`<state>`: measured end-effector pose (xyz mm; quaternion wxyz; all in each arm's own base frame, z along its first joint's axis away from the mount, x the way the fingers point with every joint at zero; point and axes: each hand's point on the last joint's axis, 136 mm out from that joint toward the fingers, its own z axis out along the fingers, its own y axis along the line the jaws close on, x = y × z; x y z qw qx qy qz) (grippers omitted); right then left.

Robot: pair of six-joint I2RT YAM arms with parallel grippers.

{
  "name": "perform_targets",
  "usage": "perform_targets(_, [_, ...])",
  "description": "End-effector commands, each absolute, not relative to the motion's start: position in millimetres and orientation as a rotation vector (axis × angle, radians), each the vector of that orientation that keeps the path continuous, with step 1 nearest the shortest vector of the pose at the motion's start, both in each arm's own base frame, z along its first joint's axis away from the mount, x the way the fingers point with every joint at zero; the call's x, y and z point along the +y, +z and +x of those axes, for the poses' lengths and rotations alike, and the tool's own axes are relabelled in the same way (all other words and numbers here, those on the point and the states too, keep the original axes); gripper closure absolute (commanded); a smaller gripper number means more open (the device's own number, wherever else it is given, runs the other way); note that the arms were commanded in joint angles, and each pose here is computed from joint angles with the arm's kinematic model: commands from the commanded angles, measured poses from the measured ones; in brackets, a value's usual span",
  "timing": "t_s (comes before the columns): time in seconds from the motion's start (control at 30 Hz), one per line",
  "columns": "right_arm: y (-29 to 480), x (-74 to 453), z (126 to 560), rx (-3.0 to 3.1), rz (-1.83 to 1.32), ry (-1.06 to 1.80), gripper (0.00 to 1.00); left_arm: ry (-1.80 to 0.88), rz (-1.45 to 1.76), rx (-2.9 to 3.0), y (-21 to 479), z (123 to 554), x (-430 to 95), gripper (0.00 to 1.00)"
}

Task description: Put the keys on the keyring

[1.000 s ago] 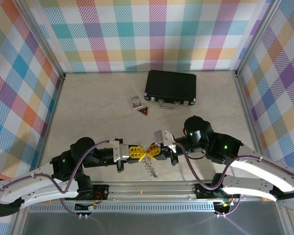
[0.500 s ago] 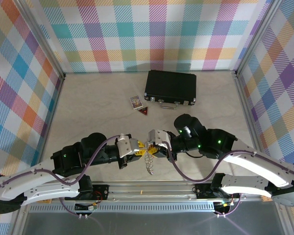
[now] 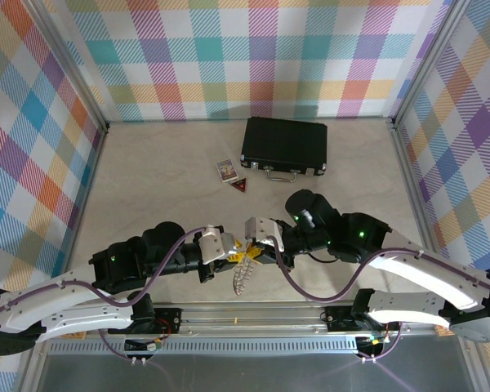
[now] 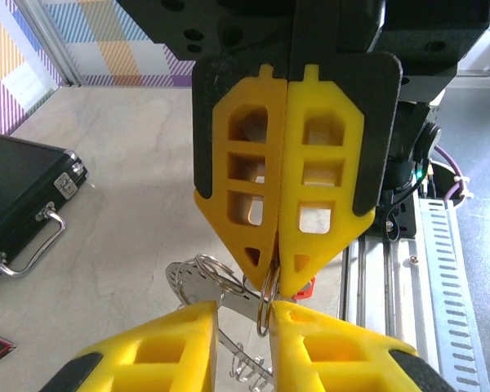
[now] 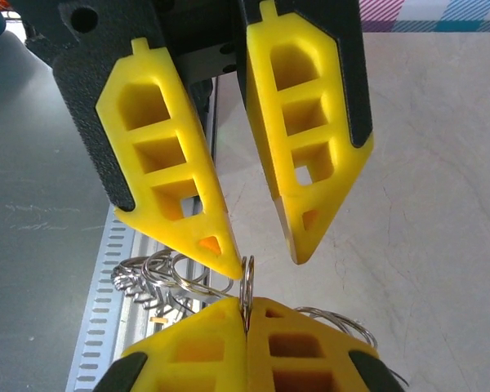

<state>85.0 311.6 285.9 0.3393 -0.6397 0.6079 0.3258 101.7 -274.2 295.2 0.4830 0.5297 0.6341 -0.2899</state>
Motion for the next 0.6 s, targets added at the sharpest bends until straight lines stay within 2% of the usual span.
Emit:
perform_targets(0.0, [303.4, 317.5, 77.2, 1.512, -1.677, 0.902, 1.00, -0.717, 1.273, 1.519, 299.6, 101.5, -274.9, 0.76])
perform_targets(0.2, [303.3, 320.4, 75.2, 1.505, -1.681, 0.921, 1.00, -0.734, 1.289, 1.525, 294.0, 99.6, -279.1, 0.81])
perform_targets(0.4, [303.8, 321.6, 72.9, 1.498, -1.689, 0.931, 1.00, -0.756, 1.276, 1.511, 298.5, 96.9, -276.9, 1.00])
perform_targets(0.53, [307.5, 320.3, 72.9, 1.495, -1.672, 0.935, 1.00, -0.779, 1.254, 1.473, 308.2, 94.5, -274.7, 1.00])
perform_targets(0.57, [308.3, 320.2, 73.5, 1.496, -1.662, 0.935, 0.95, -0.787, 1.243, 1.457, 312.5, 94.1, -274.3, 1.00])
